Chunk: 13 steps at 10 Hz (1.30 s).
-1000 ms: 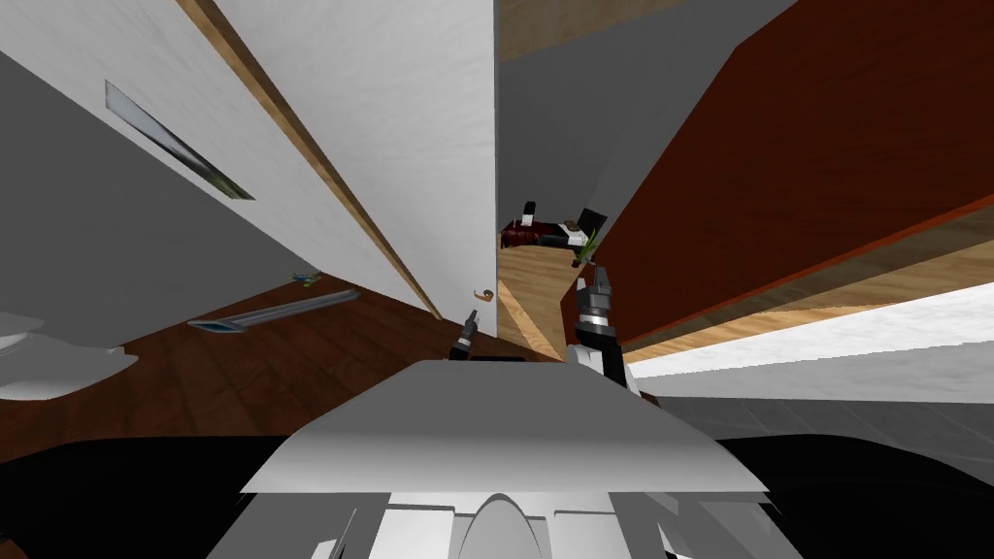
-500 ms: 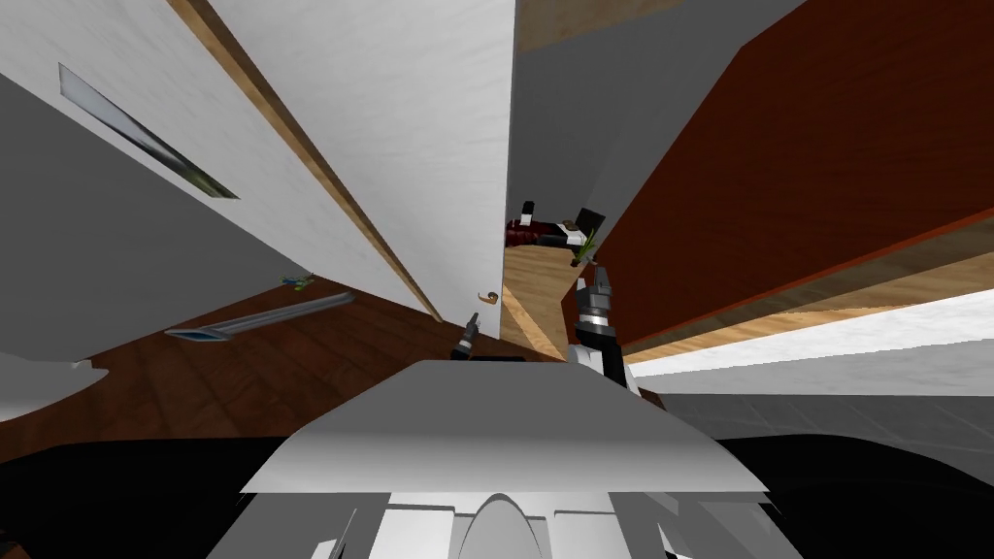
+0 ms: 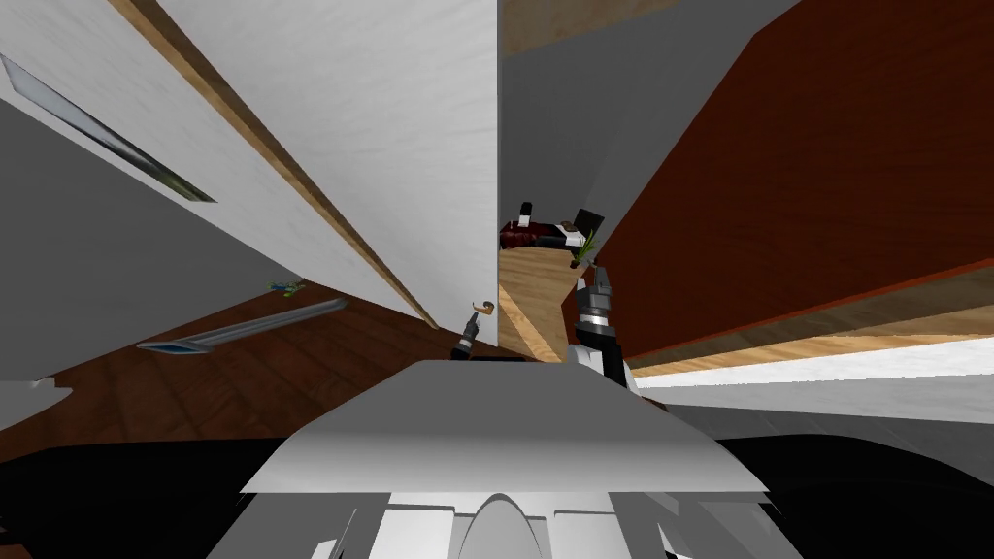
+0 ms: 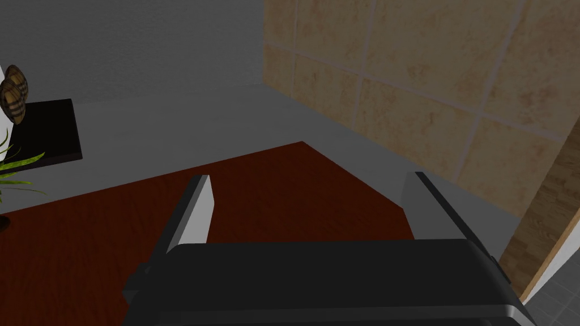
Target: Push the door open
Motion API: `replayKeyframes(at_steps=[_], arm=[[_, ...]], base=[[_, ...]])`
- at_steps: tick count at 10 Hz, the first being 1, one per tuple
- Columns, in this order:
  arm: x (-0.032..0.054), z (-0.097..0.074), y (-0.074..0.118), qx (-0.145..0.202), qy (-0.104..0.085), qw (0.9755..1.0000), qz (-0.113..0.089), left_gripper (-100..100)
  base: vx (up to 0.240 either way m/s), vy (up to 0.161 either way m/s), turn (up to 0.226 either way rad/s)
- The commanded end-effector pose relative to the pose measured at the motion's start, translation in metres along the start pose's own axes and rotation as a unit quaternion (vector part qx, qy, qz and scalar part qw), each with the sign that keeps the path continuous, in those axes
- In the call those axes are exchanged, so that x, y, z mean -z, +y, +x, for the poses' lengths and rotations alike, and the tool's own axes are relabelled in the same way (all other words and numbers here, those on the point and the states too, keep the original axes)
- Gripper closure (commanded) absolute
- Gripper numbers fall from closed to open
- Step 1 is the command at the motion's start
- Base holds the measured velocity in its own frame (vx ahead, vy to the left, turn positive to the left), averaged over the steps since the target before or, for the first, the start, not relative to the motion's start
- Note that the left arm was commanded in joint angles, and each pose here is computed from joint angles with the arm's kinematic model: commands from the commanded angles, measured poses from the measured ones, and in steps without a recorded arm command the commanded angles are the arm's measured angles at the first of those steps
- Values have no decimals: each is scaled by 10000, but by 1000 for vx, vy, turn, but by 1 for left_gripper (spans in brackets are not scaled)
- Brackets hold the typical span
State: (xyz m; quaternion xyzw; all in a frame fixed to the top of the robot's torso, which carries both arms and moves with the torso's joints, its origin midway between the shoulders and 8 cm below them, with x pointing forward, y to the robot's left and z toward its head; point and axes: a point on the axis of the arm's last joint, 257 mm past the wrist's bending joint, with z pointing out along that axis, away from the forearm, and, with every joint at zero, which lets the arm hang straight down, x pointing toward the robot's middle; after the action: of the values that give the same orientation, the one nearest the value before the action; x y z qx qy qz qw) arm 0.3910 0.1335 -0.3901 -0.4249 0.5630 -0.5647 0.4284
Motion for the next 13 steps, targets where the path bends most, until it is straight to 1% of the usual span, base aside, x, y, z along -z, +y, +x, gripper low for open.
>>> replayKeyframes(at_steps=[1,3,4,5,10,11,12,13], arm=[[-17,-11,7,4,-25,10000,1,-100],[-36,-15,12,14,-48,10000,2,-100],[-33,-13,9,11,-41,10000,3,-100],[-33,-13,9,11,-41,10000,3,100],[-33,-13,9,11,-41,10000,3,100],[-59,-96,-2,-16,-119,9999,11,100],[-61,-116,-1,-22,-140,9999,10,100],[-67,-172,0,-36,-198,9998,7,100]], base=[[203,-59,-40],[185,-55,-20],[81,-19,0],[-10,1,3],[-7,3,-3],[121,-51,29],[171,-66,40],[155,-55,33]])
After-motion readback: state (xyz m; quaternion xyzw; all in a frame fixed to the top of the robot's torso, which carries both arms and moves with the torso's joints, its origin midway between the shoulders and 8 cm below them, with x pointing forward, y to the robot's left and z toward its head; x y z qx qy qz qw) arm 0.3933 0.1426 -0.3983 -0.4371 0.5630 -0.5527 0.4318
